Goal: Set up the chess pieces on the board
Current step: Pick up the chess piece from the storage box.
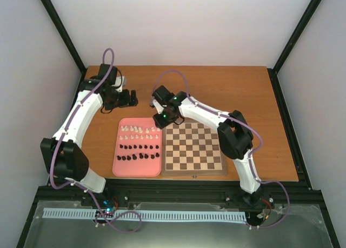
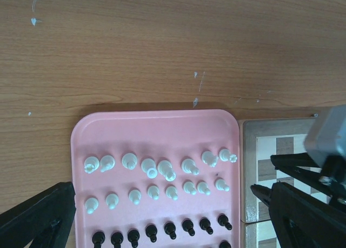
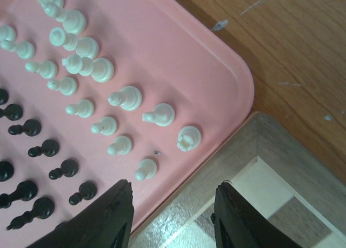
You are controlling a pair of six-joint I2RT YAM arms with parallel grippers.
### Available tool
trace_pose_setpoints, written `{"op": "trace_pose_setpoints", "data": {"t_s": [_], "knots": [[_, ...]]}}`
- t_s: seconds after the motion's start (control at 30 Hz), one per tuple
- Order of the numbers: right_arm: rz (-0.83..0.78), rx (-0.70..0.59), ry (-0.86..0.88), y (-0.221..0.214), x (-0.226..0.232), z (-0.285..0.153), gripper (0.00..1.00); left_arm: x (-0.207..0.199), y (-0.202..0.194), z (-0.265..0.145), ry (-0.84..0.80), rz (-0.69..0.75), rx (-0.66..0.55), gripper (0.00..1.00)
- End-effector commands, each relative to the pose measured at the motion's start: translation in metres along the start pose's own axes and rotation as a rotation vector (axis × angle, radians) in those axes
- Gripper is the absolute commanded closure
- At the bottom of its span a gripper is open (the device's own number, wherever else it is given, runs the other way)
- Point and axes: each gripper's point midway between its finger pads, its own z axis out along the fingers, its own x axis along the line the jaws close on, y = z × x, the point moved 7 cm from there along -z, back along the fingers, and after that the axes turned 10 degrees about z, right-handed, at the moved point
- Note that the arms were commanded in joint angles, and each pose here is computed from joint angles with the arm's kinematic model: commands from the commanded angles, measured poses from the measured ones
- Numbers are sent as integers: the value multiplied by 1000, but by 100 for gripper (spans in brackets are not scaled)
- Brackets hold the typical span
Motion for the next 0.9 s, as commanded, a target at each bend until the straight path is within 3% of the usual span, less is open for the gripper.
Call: {"op": "trace_pose_setpoints", "data": {"t_s": [0.0,0.67,0.87], "knots": [[-16,27,1,2,5,12,58,0,2,-5,8,32,-32,0],[-48,66,-61,9,2,47,67,-1,1,-7,4,32,-35,0],[-46,77,-68,6,1,49,66,0,0,-4,5,31,-29,0]]}}
